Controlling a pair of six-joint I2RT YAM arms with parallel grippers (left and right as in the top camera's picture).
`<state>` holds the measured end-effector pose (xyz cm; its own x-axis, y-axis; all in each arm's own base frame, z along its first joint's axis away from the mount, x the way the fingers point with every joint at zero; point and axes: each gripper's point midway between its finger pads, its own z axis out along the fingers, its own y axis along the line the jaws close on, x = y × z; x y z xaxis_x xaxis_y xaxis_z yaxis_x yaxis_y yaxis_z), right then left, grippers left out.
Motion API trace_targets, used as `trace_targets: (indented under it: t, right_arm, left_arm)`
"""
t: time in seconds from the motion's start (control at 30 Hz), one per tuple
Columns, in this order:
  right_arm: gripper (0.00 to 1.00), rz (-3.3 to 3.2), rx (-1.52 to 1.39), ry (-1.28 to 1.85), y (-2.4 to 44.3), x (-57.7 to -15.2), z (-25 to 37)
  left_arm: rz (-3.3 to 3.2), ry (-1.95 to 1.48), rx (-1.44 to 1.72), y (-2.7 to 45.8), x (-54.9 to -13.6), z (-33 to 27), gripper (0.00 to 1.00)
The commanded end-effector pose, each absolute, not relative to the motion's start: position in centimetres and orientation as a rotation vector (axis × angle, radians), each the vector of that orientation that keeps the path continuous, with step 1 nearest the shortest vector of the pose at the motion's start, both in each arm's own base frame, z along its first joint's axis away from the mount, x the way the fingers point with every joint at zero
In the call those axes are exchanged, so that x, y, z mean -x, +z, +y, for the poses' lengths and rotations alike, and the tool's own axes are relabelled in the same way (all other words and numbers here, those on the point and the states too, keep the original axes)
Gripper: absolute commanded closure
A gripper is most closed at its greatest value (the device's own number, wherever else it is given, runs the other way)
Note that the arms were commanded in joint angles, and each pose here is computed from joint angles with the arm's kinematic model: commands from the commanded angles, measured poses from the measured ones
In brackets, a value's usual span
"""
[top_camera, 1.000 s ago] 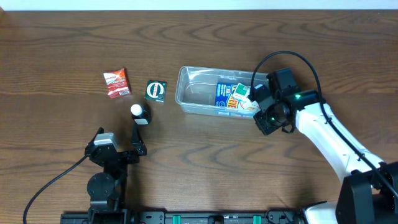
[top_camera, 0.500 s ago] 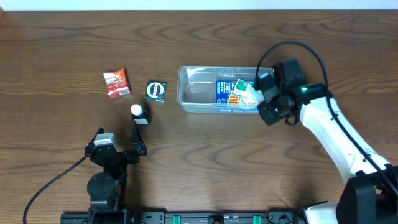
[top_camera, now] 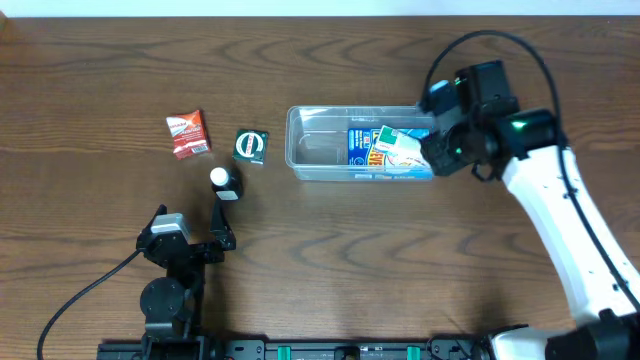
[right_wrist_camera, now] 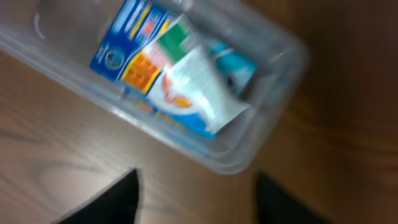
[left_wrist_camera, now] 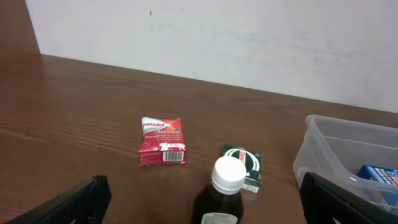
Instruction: Pack container
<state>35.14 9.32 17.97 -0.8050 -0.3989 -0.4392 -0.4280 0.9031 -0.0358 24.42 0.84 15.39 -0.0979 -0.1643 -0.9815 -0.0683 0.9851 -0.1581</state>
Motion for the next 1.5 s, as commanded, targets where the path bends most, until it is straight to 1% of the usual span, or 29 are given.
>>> trace_targets:
  t: [0.0,0.03,0.1,0.13,0.2,0.37,0.63,0.7,0.83,1.0,1.1,1.27,1.37,1.47]
  right_arm:
    - [0.33,2.57,0.357,0.03,20.9,-36.8,5.9]
    - [0.29,2.573,0.268,0.027,21.0,-37.0,4.8]
    - [0.18,2.578,0.082,0.007,21.1,-37.5,2.1]
    - [0.14,2.575,0.005,0.002,21.1,-37.6,0.8]
    - [0.01,2.562,-0.108,-0.009,21.3,-37.8,-1.4]
    - [0.01,2.542,-0.251,-0.047,21.4,-37.7,-5.5]
    - [0.01,2.539,-0.282,-0.056,21.4,-37.5,-6.4]
    - [0.01,2.539,-0.282,-0.056,21.4,-37.5,-6.4]
    - [0.01,2.539,-0.282,-0.056,21.4,-37.5,-6.4]
    - [0.01,2.539,-0.282,-0.056,21.4,-37.5,-6.4]
    - [0.01,2.539,-0.282,-0.056,21.4,-37.5,-6.4]
    - [0.01,2.539,-0.282,-0.056,21.4,-37.5,-6.4]
    - [0.01,2.539,-0.282,-0.056,21.4,-37.5,-6.4]
    - [0.01,2.539,-0.282,-0.056,21.4,-37.5,-6.4]
  left_arm:
    - [1.721,-0.051,0.18,13.6,-24.3,1.2,0.02]
    - [1.721,-0.051,0.18,13.6,-24.3,1.2,0.02]
    - [1.721,-0.051,0.18,13.6,-24.3,1.2,0.02]
    - [1.721,-0.051,0.18,13.6,-24.3,1.2,0.02]
    - [1.721,-0.051,0.18,13.6,-24.3,1.2,0.02]
    - [1.721,-0.051,0.18,13.6,-24.3,1.2,0.02]
    - [1.72,-0.073,0.161,13.6,-24.4,0.7,0.02]
    - [1.705,-0.129,0.154,14.0,-24.5,0.1,0.02]
    - [1.621,-0.266,0.04,17.7,-24.2,-2.5,0.02]
    - [1.693,-0.212,0.164,23.3,-24.1,-0.8,0.02]
    - [1.864,-0.129,0.241,26.2,-25.5,0.6,0.02]
    - [2.214,-0.061,0.258,28.3,-29.7,0.9,0.02]
    - [2.381,-0.016,0.206,28.3,-32.8,0.9,0.02]
    - [2.484,0.014,0.152,27.1,-36.0,0.9,0.02]
